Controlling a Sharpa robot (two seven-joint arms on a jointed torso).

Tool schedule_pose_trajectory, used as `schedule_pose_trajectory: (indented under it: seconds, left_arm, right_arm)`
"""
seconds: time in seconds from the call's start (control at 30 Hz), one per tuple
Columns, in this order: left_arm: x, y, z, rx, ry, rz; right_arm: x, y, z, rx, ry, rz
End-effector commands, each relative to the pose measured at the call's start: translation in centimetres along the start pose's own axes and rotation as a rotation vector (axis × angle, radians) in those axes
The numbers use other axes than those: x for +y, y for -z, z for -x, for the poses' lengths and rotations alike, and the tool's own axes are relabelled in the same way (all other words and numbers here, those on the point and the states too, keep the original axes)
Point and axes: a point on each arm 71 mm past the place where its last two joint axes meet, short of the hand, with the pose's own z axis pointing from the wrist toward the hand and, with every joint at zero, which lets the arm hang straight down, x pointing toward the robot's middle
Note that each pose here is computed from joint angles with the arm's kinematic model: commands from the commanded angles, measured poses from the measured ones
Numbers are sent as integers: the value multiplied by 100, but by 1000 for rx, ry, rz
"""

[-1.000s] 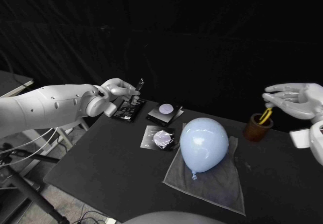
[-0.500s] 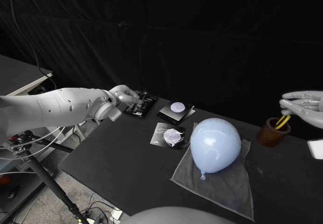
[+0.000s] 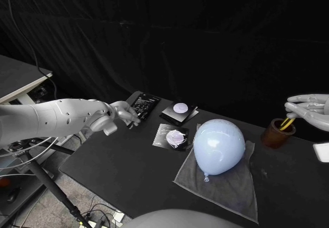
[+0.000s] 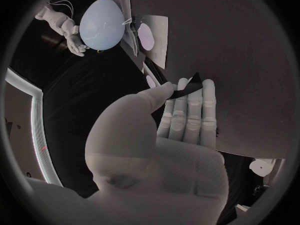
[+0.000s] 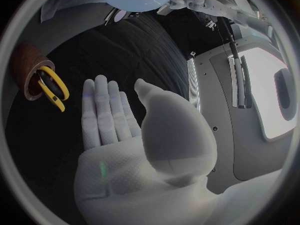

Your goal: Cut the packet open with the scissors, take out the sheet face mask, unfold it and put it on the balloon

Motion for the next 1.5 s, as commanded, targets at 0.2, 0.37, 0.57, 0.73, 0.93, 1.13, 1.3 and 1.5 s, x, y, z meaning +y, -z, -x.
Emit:
schedule_pose_trajectory:
  seconds: [0.2,0.37,0.57,0.73,0.93,1.13,1.3,1.5]
  left_arm:
    - [233,66,-121,309,-254,215]
    - [295,99,-110,344,-315,270]
    - [286,93,-103,312,-313,276]
    - [262,81,-98,277,-283,268]
    - [239,82,-88,254,-265,256]
    - [200,103,-53,241,-245,226]
    - [130,127,52,205,-240,196]
    - [-41,150,195,140,-244,123]
  right_arm:
    - [-38,1,-13,10,-6,-15]
    - [-49,-2,-12,9,-6,-17]
    - [-62,1,-12,7,-5,-20]
    - [-75,7,-5,4,-4,-24]
    - [-84,9,-7,3,-4,-26]
    - [-104,15,-20,5,-6,-30]
    - [-120,18,-22,5,-6,-33]
    - [-142,21,-23,6,-7,-38]
